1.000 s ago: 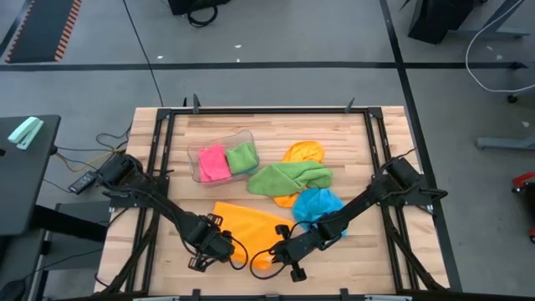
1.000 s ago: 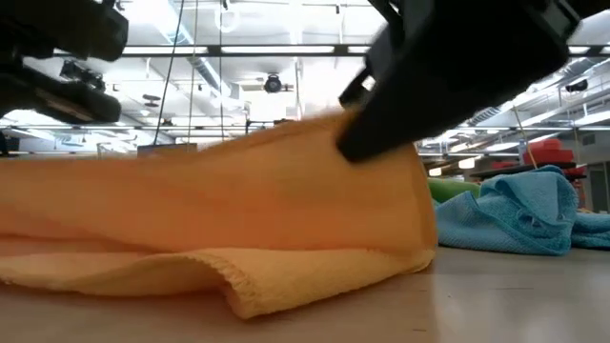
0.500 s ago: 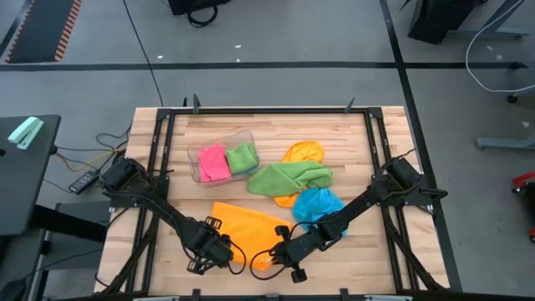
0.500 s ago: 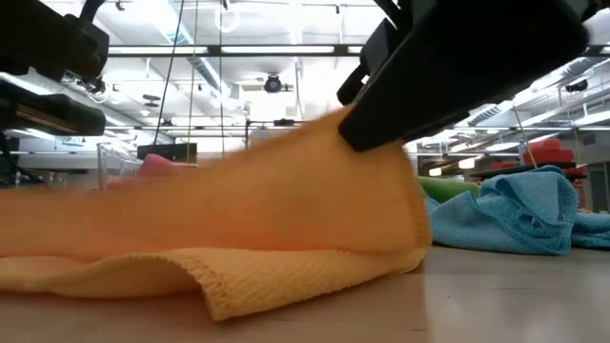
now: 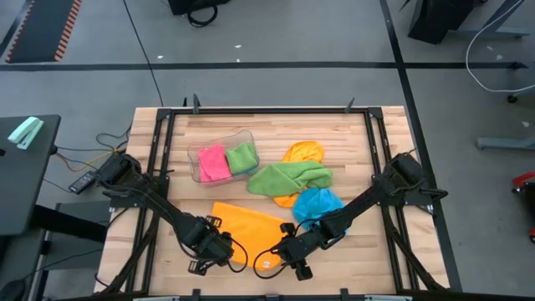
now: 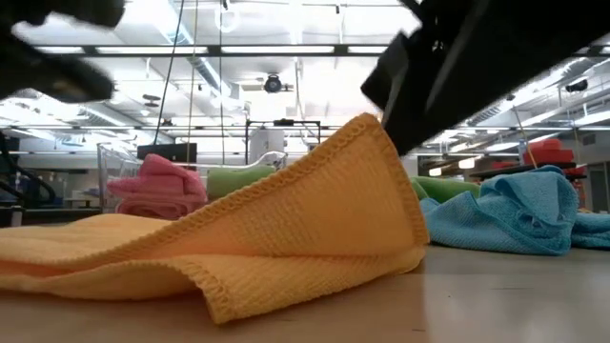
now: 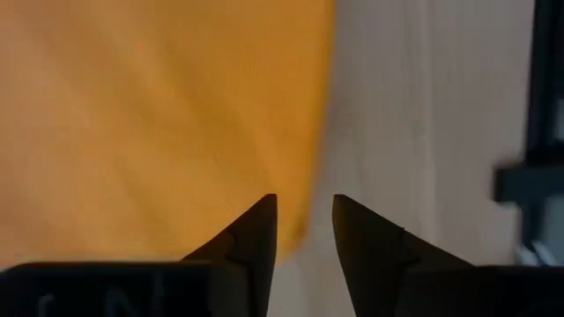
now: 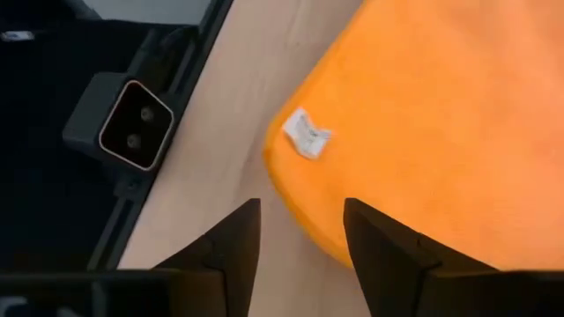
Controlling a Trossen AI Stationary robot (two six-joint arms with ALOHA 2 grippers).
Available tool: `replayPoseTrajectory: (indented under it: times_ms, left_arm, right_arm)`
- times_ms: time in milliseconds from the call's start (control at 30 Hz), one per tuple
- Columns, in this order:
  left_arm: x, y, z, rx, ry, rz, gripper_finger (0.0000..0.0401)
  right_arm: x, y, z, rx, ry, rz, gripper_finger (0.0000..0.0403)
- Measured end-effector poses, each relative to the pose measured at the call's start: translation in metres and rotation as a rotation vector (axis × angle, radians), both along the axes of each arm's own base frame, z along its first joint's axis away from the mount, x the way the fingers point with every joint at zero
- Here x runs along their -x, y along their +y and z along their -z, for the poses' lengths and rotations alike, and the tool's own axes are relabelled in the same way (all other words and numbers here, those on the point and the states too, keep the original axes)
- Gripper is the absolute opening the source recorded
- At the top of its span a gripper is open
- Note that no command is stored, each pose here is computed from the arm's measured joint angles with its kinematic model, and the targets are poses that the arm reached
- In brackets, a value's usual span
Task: Fold microfiber towels
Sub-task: Fold the bottom yellow microfiber towel
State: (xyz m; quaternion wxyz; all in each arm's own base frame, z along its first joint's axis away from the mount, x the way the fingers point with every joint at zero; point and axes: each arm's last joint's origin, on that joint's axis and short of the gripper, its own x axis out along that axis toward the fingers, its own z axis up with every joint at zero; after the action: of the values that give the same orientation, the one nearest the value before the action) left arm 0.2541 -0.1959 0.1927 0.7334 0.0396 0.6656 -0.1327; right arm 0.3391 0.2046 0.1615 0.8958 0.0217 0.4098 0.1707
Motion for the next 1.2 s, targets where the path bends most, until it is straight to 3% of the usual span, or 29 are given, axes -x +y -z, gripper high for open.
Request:
replayPoseTrajectory:
  times_ms: [233, 433, 767, 1200]
  left_arm:
    - [-0.008, 0.009, 0.002, -0.235, -0.219, -0.010, 0.0104]
    - [-0.016, 0.018, 0.018, -0.210, -0.291, -0.049, 0.0098]
    - [-0.003, 0.050, 0.051, -0.277, -0.168, -0.133, 0.0094]
    - [0.012, 0.050, 0.056, -0.277, -0.065, -0.250, 0.0076]
  right_arm:
    - [0.003, -0.009, -0.008, 0.149, -0.097, 0.010, 0.0174]
    - [0.003, -0.024, 0.007, 0.179, -0.114, 0.071, 0.0174]
    - [0.010, -0.058, 0.036, 0.219, -0.082, 0.185, 0.0174]
    - [0.007, -0.094, 0.040, 0.298, -0.021, 0.208, 0.0174]
